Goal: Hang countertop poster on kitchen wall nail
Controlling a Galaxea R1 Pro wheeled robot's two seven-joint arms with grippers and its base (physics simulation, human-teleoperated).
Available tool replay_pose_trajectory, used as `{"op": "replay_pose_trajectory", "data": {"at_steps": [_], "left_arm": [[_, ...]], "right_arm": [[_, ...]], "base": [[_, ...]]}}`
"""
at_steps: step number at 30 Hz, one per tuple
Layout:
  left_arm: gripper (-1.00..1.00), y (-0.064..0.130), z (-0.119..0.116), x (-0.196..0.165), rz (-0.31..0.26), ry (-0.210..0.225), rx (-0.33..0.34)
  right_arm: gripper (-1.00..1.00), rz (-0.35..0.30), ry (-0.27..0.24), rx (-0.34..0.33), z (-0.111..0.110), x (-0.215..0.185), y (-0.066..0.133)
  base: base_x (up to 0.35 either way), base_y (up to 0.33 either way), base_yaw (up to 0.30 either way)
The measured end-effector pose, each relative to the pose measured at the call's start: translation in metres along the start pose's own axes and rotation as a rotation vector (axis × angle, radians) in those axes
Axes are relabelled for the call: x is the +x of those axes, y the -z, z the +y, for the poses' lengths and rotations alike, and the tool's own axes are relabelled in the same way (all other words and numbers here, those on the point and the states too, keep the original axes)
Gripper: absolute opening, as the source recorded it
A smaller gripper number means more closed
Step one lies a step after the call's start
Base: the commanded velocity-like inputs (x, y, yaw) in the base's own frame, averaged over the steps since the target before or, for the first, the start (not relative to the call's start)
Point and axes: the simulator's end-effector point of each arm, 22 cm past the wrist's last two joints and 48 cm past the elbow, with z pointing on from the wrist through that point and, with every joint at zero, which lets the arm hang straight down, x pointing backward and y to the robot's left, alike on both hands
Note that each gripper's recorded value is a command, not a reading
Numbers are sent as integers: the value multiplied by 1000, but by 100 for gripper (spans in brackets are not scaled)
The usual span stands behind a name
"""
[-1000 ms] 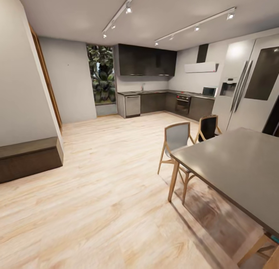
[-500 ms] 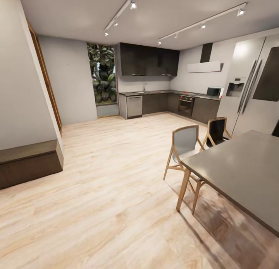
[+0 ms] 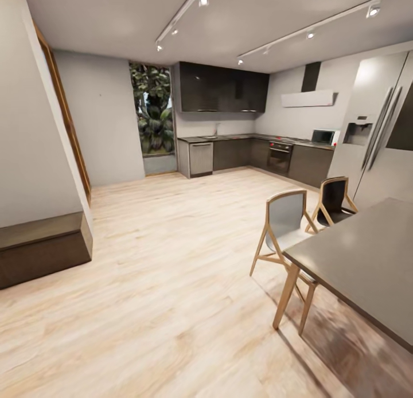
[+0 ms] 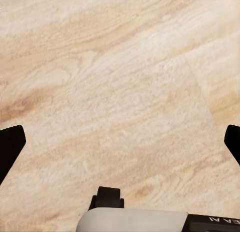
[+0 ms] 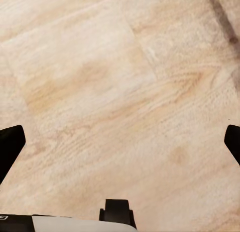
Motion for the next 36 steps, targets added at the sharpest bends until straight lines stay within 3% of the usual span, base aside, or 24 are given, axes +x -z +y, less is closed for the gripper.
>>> {"op": "replay_pose_trajectory", "data": {"at_steps": [10, 11, 15, 36], "left_arm": [[100, 0, -6, -1, -3, -7, 10], [100, 0, -8, -25, -53, -7, 12], [100, 0, -5, -38, -80, -6, 7], [100, 0, -2, -38, -79, -2, 2]], "right_arm": [[100, -3, -2, 4, -2, -1, 0], [100, -67, -3, 7, -4, -23, -2], [100, -116, -4, 8, -4, -38, -3], [100, -119, 1, 4, -2, -35, -1]], "base": [[334, 27, 0], [337, 1, 0], [337, 0, 0], [337, 0, 6]]}}
